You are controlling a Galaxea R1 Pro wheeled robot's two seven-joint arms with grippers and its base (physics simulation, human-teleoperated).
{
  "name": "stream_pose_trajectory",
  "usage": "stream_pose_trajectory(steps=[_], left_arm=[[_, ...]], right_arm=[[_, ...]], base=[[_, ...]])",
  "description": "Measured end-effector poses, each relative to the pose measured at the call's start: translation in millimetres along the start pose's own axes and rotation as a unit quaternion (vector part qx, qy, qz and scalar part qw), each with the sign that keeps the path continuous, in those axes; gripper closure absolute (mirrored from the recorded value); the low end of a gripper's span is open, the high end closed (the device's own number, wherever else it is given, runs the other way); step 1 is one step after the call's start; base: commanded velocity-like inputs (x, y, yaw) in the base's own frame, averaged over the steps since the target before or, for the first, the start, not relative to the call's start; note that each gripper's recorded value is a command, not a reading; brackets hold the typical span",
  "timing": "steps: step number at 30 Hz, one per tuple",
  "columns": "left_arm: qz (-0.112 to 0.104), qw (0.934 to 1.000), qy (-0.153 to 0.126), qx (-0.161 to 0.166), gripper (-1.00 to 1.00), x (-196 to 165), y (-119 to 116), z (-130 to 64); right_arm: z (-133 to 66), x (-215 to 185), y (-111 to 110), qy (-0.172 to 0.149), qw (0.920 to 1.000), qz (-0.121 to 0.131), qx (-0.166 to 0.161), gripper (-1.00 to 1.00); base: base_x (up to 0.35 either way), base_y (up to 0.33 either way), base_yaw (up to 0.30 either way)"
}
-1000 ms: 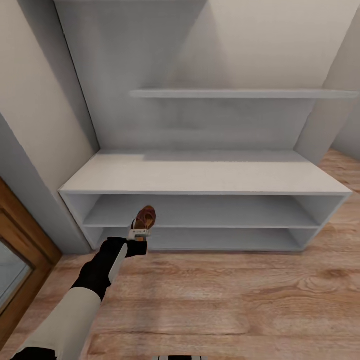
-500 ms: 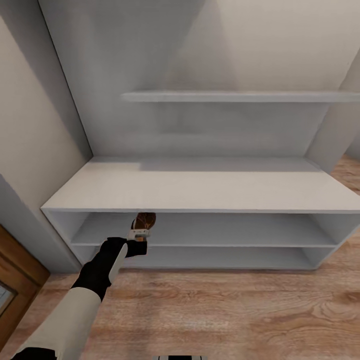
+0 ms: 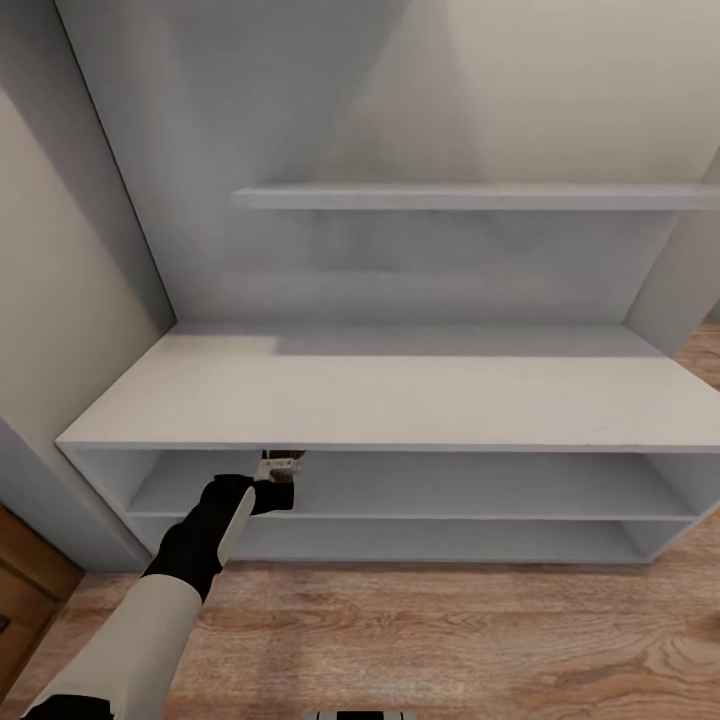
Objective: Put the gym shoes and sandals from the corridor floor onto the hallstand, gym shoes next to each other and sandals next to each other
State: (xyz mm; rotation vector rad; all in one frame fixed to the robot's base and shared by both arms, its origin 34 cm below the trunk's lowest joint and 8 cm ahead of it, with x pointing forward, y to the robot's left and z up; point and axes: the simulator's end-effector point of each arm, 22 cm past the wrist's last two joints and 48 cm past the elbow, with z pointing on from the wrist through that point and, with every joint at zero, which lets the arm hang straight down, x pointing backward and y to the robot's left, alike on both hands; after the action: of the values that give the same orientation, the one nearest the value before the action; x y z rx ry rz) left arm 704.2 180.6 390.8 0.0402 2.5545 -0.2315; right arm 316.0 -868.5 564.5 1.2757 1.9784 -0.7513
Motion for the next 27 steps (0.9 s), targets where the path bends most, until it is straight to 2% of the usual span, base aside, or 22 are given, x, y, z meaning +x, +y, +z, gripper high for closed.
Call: stream_pose_trajectory(steps=[24,25,27], left_arm=[[0.0,1.0,0.002,0.0,1.0,1.5,0.5,0.7],[0.0,1.0,0.002,0.0,-1.0,1.7,0.6,0.7],[0.001,1.0,0.002,-0.001,-1.0,1.6,1.1,0.6]], right_arm=[[0.0,0.1,-0.2,0.0,1.0,0.0,0.0,1.0],[0.0,0.1,-0.2,0.0,1.0,0.0,0.001,1.0],[0.0,0.1,-0.2,0.0,1.0,0.0,0.0,1.0]], base=[[0.032,0.0,0.0],[0.0,0.0,0.0],[0.0,0.0,0.0]])
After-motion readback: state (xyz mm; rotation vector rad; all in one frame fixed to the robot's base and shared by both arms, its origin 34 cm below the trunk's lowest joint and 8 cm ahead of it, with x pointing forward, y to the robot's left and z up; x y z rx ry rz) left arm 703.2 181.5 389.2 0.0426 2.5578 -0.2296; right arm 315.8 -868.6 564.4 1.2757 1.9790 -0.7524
